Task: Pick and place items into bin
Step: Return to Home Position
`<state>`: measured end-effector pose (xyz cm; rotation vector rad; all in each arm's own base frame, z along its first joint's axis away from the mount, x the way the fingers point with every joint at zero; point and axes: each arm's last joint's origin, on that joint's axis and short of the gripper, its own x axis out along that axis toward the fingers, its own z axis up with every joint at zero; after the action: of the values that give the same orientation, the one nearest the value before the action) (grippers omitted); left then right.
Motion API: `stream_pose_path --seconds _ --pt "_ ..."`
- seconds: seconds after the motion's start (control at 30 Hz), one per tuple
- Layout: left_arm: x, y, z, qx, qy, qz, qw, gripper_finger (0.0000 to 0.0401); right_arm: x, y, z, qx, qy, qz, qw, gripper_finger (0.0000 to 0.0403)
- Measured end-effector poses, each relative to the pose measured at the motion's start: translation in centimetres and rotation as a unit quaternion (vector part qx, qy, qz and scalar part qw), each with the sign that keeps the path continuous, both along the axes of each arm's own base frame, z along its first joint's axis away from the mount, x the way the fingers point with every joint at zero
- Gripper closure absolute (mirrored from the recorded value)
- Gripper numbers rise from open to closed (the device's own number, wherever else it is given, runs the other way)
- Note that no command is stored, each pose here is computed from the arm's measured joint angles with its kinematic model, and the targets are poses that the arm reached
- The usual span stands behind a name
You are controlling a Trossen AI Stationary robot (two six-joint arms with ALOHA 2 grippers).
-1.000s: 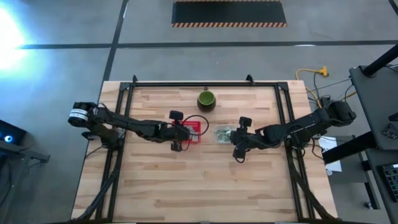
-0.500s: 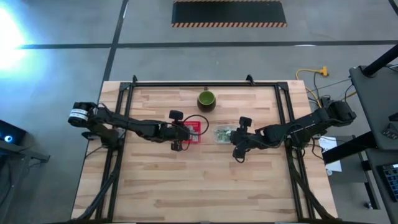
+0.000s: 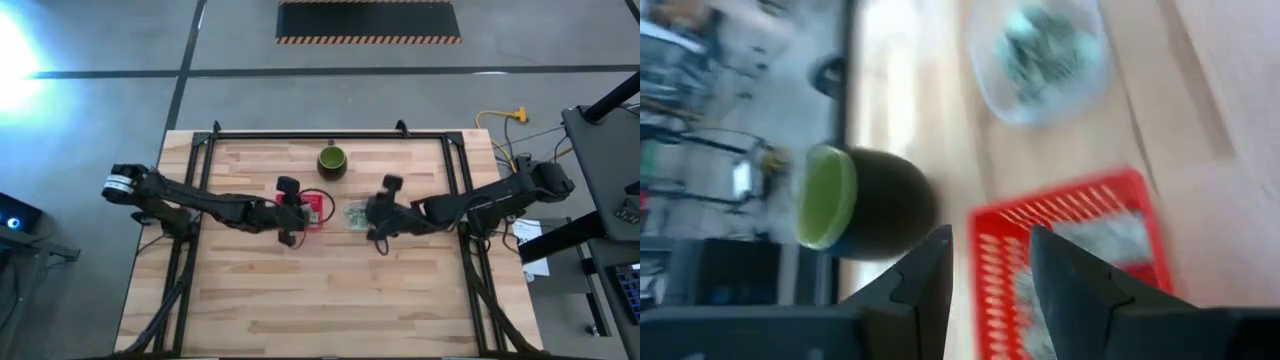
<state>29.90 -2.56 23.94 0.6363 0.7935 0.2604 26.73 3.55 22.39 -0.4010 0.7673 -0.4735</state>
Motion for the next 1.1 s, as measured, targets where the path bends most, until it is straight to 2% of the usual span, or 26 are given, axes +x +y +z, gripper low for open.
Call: stream_pose_path --seconds 0.1,0.17,0.23,0.3,0.4,0.47,0.57,0.77,1.0,1.1 --pt "-0.6 0.7 2.4 0.001 -0.059 0.022 0.998 0.0283 -0.6 -0.5 2.0 -0.030 -0.048 -0.099 0.993 0.0346" --pt "-1.7 1.4 4.2 0.001 -0.098 0.025 0.995 0.0283 -1.3 -0.7 3.2 -0.034 -0.042 -0.099 0.994 0.0346" --pt "-3.3 2.2 5.8 -0.012 -0.129 0.014 0.991 0.0283 -1.7 -0.6 4.4 -0.015 -0.037 -0.047 0.998 0.0346" --pt "-5.1 3.1 7.4 -0.040 -0.164 -0.012 0.986 0.0283 -2.3 -0.4 5.4 0.008 -0.048 0.031 0.998 0.0346" --pt "-8.2 4.3 9.3 -0.088 -0.223 -0.068 0.968 0.0283 -3.7 -0.9 6.8 0.032 -0.106 0.138 0.984 0.0346" --pt "-10.2 4.9 9.9 -0.115 -0.268 -0.084 0.953 0.0283 -4.9 -1.7 7.3 0.046 -0.151 0.178 0.971 0.0346" --pt "-12.4 5.5 9.4 -0.133 -0.324 -0.077 0.934 0.0283 -7.0 -2.8 7.0 0.061 -0.195 0.194 0.960 0.0346" --pt "-15.5 5.3 6.7 -0.111 -0.393 -0.082 0.909 0.0283 -10.7 -3.8 5.8 0.073 -0.266 0.169 0.946 0.0346" --pt "-17.4 4.6 3.9 -0.110 -0.429 -0.148 0.884 0.0283 -13.5 -3.3 5.4 0.079 -0.328 0.276 0.900 0.0346" --pt "-17.7 4.5 3.2 -0.120 -0.433 -0.150 0.880 0.0283 -14.0 -3.2 5.0 0.084 -0.335 0.289 0.893 0.0346"
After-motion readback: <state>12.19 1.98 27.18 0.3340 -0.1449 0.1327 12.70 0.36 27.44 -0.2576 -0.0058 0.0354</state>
